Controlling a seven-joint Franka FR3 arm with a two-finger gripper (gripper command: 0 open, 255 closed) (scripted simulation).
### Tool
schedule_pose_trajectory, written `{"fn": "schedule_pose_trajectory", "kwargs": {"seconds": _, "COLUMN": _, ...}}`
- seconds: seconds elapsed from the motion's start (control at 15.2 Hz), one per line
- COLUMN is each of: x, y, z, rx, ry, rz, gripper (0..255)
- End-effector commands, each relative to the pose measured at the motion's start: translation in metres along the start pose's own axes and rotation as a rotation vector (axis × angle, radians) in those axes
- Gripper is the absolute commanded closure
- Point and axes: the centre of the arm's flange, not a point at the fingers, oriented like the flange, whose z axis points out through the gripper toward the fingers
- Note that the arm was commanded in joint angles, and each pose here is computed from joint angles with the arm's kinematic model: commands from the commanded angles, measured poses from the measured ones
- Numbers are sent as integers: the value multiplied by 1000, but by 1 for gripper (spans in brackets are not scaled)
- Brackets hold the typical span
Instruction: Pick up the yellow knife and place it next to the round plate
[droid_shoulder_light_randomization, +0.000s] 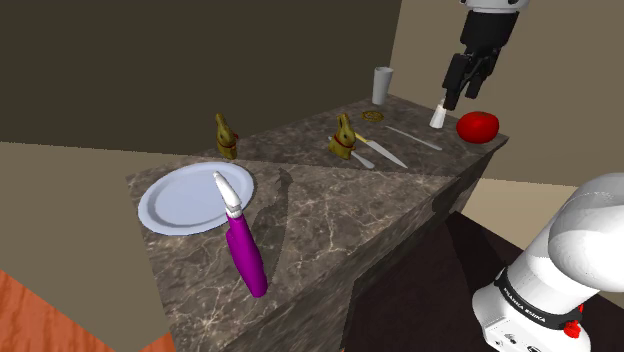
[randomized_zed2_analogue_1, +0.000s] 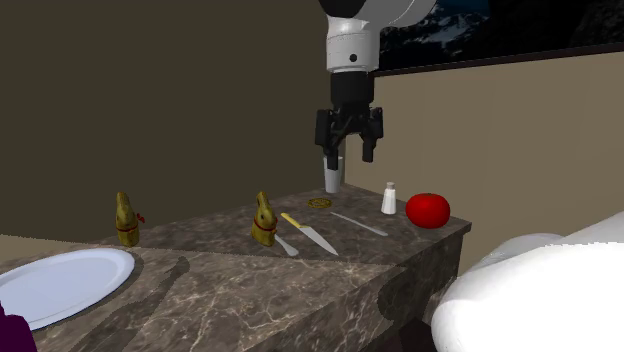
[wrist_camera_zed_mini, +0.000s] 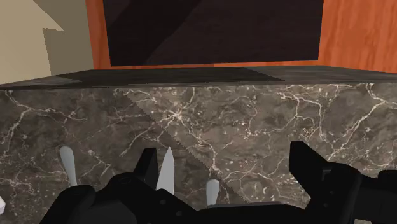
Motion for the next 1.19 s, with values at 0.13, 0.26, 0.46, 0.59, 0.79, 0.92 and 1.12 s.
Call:
{"fn": "schedule_pose_trajectory", "kwargs": {"seconds": 0.13, "x": 21, "y": 8, "z": 14, "rx": 3, "ry": 1, "rz": -7, "gripper": 0}}
{"fn": "schedule_pose_trajectory", "kwargs": {"seconds": 0.26, "x": 42, "y": 16, "z": 29, "rx": 6, "ry": 1, "rz": -14, "gripper": 0}}
{"fn": "schedule_pose_trajectory", "kwargs": {"seconds": 0.46, "x": 73, "y": 27, "z": 50, "rx": 11, "ry": 2, "rz": -24, "gripper": 0}}
{"fn": "schedule_pose_trajectory", "kwargs": {"seconds": 0.59, "x": 94, "y": 34, "z": 65, "rx": 14, "ry": 3, "rz": -31, "gripper": 0}}
{"fn": "schedule_pose_trajectory", "kwargs": {"seconds": 0.79, "x": 125, "y": 45, "z": 87, "rx": 19, "ry": 4, "rz": -41, "gripper": 0}}
{"fn": "schedule_pose_trajectory", "kwargs": {"seconds": 0.92, "x": 146, "y": 52, "z": 101, "rx": 23, "ry": 4, "rz": -48, "gripper": 0}}
{"fn": "schedule_pose_trajectory", "kwargs": {"seconds": 1.12, "x": 178, "y": 62, "z": 123, "rx": 27, "ry": 5, "rz": -58, "gripper": 0}}
